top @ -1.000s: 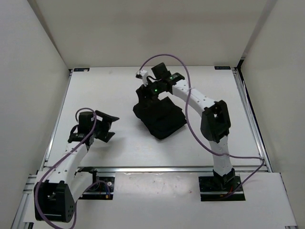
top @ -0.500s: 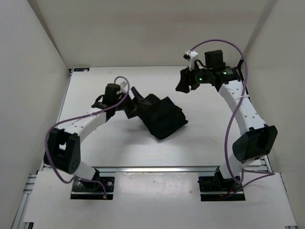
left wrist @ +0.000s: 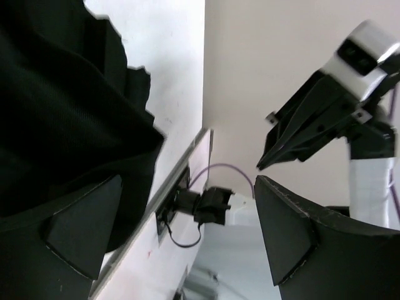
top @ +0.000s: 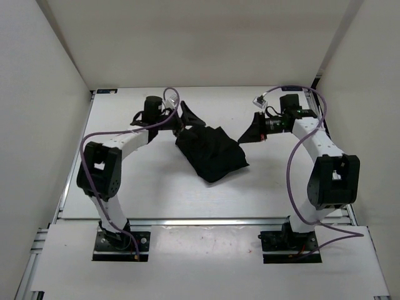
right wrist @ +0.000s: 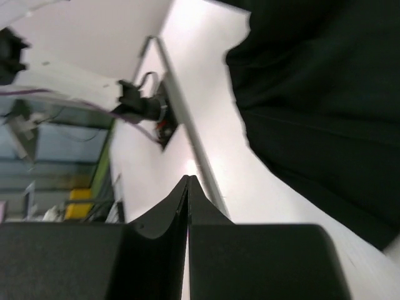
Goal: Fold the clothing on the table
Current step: Fold the skirt
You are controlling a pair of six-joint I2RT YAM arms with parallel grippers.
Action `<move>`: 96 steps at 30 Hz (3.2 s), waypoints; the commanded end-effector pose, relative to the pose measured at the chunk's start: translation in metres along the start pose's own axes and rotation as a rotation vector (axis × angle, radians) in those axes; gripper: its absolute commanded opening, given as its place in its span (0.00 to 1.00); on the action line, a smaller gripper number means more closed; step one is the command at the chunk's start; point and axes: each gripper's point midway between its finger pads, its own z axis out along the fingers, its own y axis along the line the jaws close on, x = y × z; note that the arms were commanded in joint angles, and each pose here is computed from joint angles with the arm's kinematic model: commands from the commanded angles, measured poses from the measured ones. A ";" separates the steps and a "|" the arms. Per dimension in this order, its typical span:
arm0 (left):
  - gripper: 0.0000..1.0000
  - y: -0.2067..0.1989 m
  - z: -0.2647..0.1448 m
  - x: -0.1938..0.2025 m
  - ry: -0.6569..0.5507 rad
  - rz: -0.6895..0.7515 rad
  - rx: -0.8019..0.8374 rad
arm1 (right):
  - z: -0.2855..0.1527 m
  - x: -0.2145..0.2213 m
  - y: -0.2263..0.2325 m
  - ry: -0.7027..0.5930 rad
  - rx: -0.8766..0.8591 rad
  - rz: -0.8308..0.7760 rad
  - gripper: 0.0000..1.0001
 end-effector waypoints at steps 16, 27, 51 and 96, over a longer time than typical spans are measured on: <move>0.99 -0.006 -0.123 0.026 -0.288 -0.024 -0.057 | 0.100 -0.002 -0.003 0.402 -0.505 0.127 0.00; 0.99 0.002 -0.153 0.033 -0.378 -0.068 -0.044 | 0.122 0.000 0.022 0.452 -0.532 0.003 0.00; 0.99 0.014 -0.177 0.062 -0.482 -0.078 -0.008 | 0.213 0.056 -0.094 0.587 -0.552 0.334 0.00; 0.98 0.054 -0.030 -0.064 0.143 0.658 -0.809 | -0.011 0.011 0.012 0.146 -0.385 0.178 0.00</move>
